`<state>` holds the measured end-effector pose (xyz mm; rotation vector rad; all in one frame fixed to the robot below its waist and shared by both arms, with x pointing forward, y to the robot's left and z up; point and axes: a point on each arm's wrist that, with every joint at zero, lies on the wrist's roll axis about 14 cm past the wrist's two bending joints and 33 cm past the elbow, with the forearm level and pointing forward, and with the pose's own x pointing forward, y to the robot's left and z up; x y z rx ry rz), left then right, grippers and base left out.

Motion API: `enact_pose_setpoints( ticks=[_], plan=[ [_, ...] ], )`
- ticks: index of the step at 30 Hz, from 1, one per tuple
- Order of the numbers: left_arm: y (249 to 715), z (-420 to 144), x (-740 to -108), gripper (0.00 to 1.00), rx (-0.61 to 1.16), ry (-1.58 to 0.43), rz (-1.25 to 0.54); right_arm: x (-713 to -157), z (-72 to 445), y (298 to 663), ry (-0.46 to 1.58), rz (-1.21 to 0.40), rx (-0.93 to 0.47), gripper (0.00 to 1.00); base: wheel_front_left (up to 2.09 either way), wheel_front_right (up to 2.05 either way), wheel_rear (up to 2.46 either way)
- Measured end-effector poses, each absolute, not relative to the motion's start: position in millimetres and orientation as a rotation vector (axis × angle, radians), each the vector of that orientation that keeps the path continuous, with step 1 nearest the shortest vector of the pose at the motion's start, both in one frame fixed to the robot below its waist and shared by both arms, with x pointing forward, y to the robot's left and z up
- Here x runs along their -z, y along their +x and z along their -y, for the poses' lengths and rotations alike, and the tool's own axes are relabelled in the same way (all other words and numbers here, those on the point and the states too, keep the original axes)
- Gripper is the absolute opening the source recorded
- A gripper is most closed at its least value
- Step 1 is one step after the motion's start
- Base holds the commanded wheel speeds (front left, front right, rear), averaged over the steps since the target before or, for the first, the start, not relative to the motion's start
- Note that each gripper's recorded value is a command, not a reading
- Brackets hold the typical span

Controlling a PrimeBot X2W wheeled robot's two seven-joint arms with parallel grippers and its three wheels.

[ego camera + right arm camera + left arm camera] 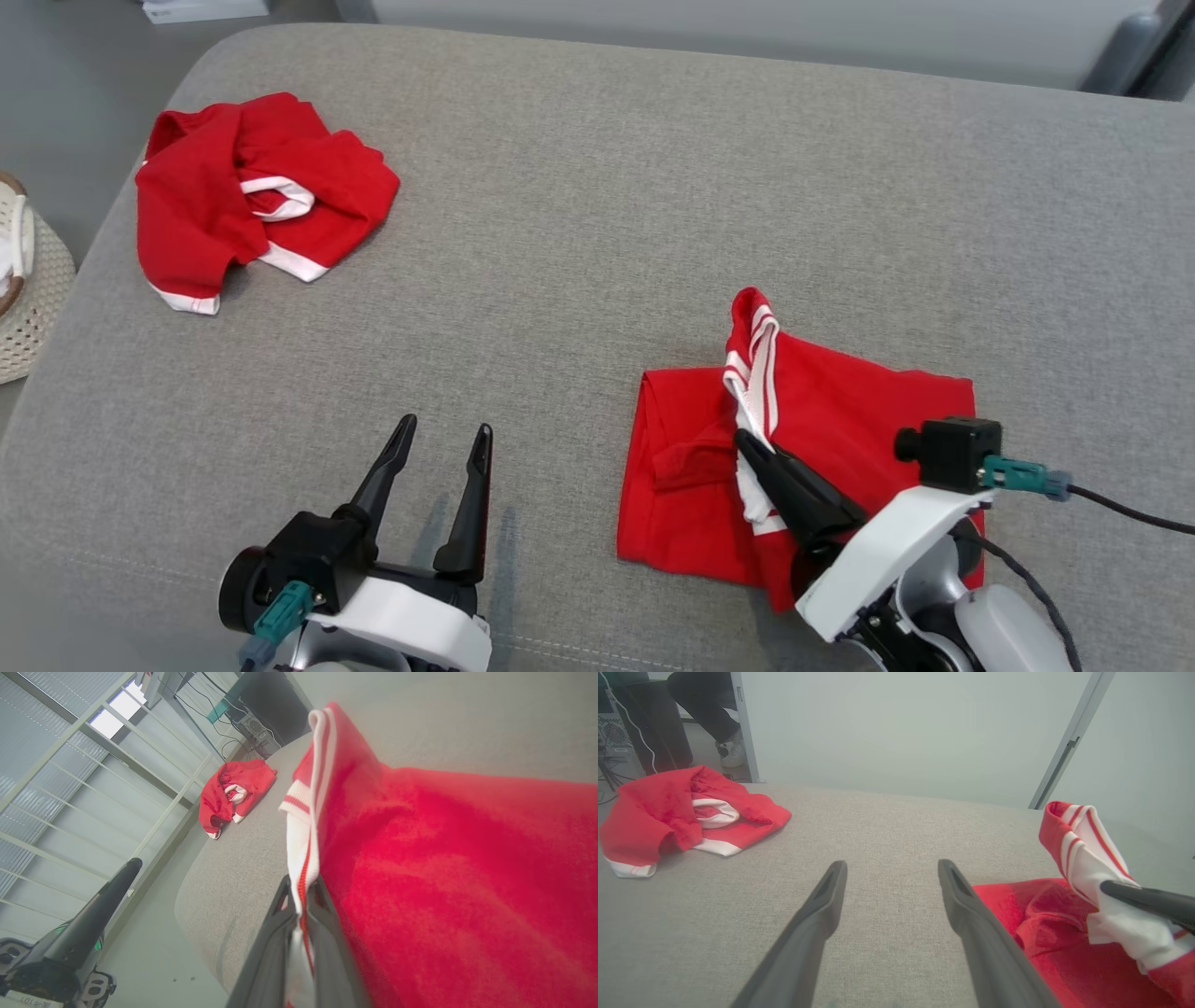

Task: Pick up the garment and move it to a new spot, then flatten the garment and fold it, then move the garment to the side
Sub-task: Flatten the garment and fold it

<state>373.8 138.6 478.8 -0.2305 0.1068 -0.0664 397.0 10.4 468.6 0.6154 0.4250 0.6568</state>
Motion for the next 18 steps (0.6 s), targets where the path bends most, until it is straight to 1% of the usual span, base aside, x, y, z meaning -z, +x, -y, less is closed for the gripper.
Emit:
enact_pose_setpoints(
  ticks=[7, 8, 9, 10, 14, 18],
  plan=[
    [365, -149, -474, 1.00, 0.024, -0.231, -0.122, -450, -43, 399, 0.617, -0.480, -0.709, 0.00, 0.00, 0.00, 0.00],
    [364, -150, -473, 1.00, 0.021, -0.233, -0.125, -448, -46, 399, 0.608, -0.480, -0.716, 0.07, 0.00, 0.00, 0.00],
    [364, -149, -472, 1.00, 0.021, -0.235, -0.128, -447, -51, 401, 0.608, -0.479, -0.722, 0.46, 0.00, 0.00, 0.00],
    [365, -148, -471, 1.00, 0.023, -0.238, -0.130, -446, -56, 400, 0.612, -0.492, -0.735, 1.00, 0.00, 0.00, 0.00],
    [369, -148, -471, 1.00, 0.026, -0.234, -0.128, -454, -75, 397, 0.628, -0.477, -0.790, 1.00, 0.00, 0.00, 0.00],
    [370, -145, -470, 1.00, 0.037, -0.233, -0.132, -471, -64, 410, 0.653, -0.360, -0.755, 1.00, 0.00, 0.00, 0.00]
  ],
)
